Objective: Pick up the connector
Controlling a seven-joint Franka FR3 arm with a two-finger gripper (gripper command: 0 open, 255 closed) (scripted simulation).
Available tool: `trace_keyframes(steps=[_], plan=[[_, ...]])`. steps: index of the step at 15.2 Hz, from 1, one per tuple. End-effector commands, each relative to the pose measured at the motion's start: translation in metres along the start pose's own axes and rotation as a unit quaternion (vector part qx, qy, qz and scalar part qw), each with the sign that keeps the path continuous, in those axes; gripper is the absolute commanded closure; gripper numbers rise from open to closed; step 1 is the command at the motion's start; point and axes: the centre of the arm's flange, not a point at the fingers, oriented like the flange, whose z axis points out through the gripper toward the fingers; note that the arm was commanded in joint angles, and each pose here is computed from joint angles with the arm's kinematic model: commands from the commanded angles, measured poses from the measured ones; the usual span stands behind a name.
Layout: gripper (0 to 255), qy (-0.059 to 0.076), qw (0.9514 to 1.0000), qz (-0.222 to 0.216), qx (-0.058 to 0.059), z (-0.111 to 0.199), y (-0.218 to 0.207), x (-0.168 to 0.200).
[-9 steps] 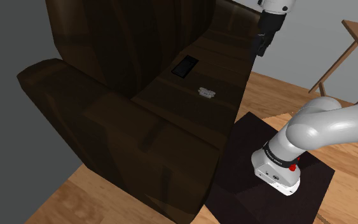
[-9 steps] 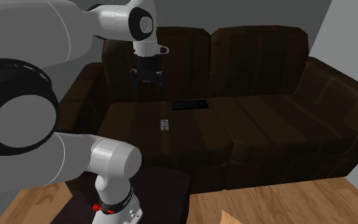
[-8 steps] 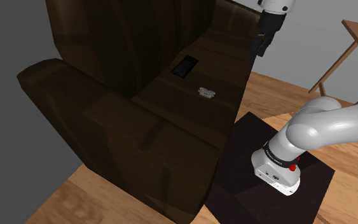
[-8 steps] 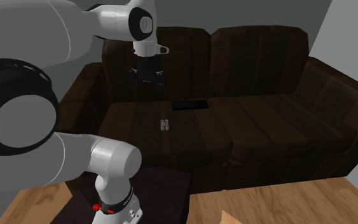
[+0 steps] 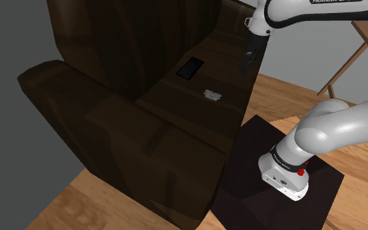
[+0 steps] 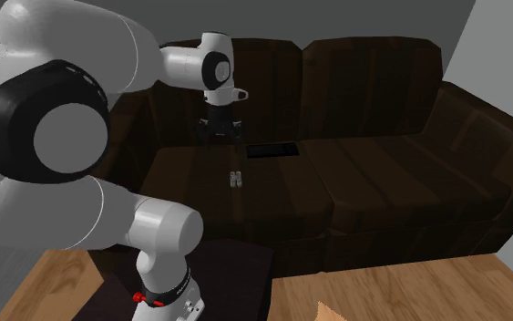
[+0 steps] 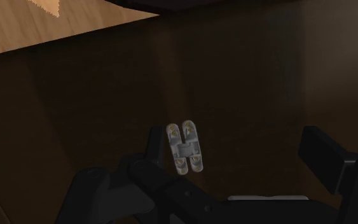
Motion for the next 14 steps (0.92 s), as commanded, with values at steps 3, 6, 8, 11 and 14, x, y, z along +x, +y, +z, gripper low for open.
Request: trace_keyframes(steps=[3, 6, 8, 11, 14], plan=[[0, 0.008, 0.9997, -0.025, -0.002, 0.042, 0.007, 0.028], [0, 0.013, 0.9990, -0.042, -0.003, 0.074, 0.011, 0.050], [0, 0.016, 0.9984, -0.054, -0.004, 0.095, 0.014, 0.065], [0, 0.021, 0.9971, -0.072, -0.005, 0.126, 0.017, 0.087], [0, 0.026, 0.9955, -0.090, -0.006, 0.158, 0.019, 0.110]])
